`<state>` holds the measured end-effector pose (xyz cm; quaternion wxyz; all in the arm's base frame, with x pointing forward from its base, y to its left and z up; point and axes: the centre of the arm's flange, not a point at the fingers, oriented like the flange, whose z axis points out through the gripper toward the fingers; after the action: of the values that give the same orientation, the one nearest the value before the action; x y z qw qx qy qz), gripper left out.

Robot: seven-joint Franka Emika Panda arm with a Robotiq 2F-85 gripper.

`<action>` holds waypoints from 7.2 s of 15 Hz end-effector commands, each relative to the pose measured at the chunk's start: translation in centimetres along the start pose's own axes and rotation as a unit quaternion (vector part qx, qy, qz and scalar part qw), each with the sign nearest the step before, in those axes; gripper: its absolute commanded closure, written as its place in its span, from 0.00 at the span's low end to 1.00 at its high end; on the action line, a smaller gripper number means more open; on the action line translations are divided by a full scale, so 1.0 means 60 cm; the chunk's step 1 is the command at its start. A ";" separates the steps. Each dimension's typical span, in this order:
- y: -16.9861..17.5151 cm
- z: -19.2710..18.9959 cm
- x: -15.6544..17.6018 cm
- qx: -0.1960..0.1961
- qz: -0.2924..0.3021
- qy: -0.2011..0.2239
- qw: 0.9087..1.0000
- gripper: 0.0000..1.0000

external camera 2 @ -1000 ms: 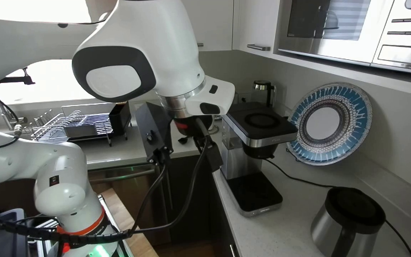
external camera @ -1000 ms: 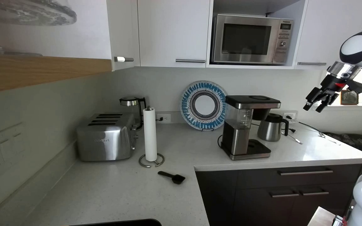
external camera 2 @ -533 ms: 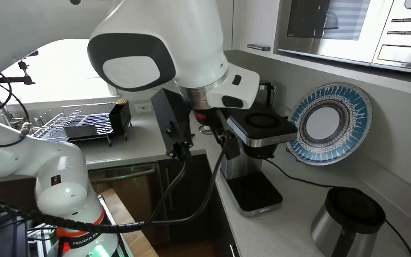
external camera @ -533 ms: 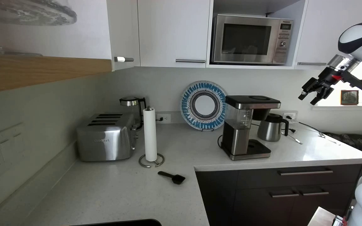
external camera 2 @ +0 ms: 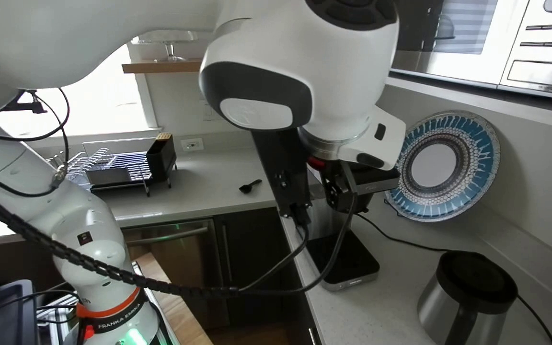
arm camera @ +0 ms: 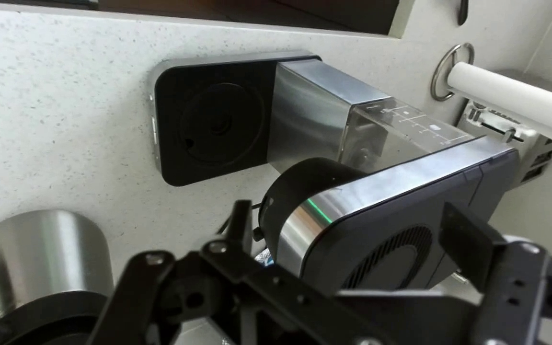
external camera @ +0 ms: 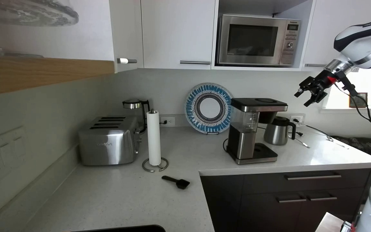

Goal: Open the coffeemaker chamber.

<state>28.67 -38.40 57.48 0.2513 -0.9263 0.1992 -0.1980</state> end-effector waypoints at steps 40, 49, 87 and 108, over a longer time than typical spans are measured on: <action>0.074 0.081 0.211 0.173 0.030 -0.010 0.984 0.00; 0.066 0.091 0.220 0.197 0.030 -0.024 0.980 0.00; -0.217 0.094 0.235 0.396 -0.242 0.042 0.885 0.00; -0.196 -0.019 0.159 0.204 -0.127 -0.005 0.971 0.00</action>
<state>42.23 -35.08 67.37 0.4461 -0.8444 -0.0067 -0.2965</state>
